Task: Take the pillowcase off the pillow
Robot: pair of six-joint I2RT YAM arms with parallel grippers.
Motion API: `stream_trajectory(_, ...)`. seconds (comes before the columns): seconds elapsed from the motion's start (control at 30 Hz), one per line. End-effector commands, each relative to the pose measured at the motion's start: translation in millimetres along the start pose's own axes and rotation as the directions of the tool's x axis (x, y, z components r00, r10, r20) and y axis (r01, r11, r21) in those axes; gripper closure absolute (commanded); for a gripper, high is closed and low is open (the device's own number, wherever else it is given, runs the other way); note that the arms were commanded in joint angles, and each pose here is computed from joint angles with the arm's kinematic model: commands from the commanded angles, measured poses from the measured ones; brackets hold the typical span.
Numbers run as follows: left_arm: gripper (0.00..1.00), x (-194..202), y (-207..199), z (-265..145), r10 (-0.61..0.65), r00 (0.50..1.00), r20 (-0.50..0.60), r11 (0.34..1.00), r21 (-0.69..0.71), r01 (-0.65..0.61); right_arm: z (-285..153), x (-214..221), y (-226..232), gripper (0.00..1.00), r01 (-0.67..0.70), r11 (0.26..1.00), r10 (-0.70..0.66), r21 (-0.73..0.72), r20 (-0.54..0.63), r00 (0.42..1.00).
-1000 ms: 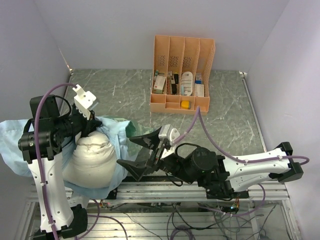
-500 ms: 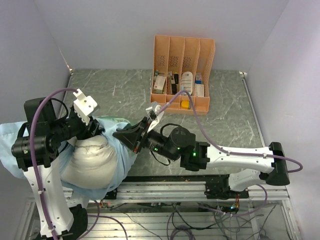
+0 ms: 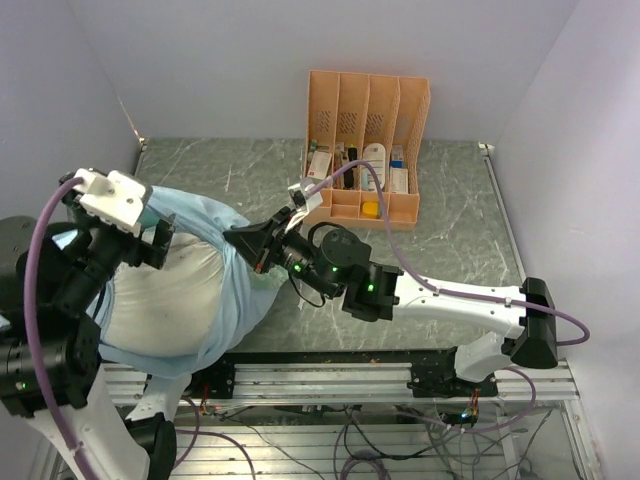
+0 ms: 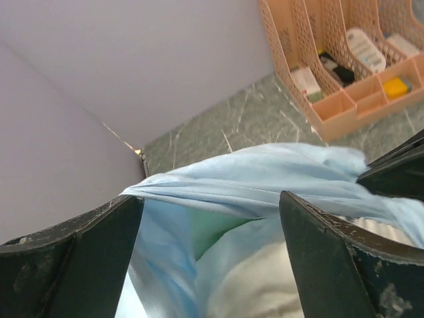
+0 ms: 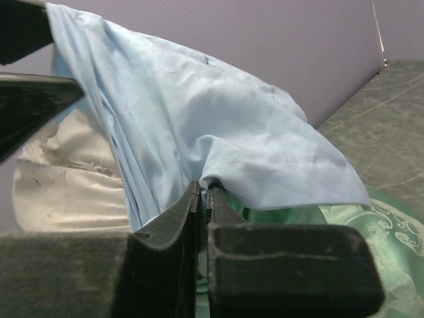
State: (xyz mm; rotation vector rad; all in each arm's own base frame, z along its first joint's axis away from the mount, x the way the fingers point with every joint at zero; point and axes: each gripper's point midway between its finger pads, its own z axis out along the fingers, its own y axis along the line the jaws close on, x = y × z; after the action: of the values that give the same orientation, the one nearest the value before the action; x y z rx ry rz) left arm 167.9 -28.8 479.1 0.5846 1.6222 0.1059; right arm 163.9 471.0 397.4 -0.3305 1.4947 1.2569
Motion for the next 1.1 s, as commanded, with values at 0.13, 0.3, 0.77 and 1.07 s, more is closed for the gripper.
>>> stream_trajectory(0.13,0.01,-50,-22,-37,0.079,0.98,0.183,0.995,0.052,-0.09,9,27,-21,1.0,0.048,0.997,-0.043,0.067,-0.072,0.996)
stream_trajectory(0.3,0.04,-6,-78,-37,0.071,0.994,0.079,0.931,0.352,-0.095,7,25,-20,1.0,0.044,0.997,-0.04,0.059,-0.064,0.997)
stream_trajectory(0.77,0.12,33,-91,-33,0.095,0.995,0.015,0.918,0.385,-0.093,19,26,-29,1.0,0.085,0.992,-0.079,0.095,-0.07,0.994)
stream_trajectory(1.07,0.32,100,-75,3,0.063,0.966,-0.25,0.924,0.381,0.038,17,3,-39,1.0,0.097,0.99,-0.094,0.104,-0.039,0.995)
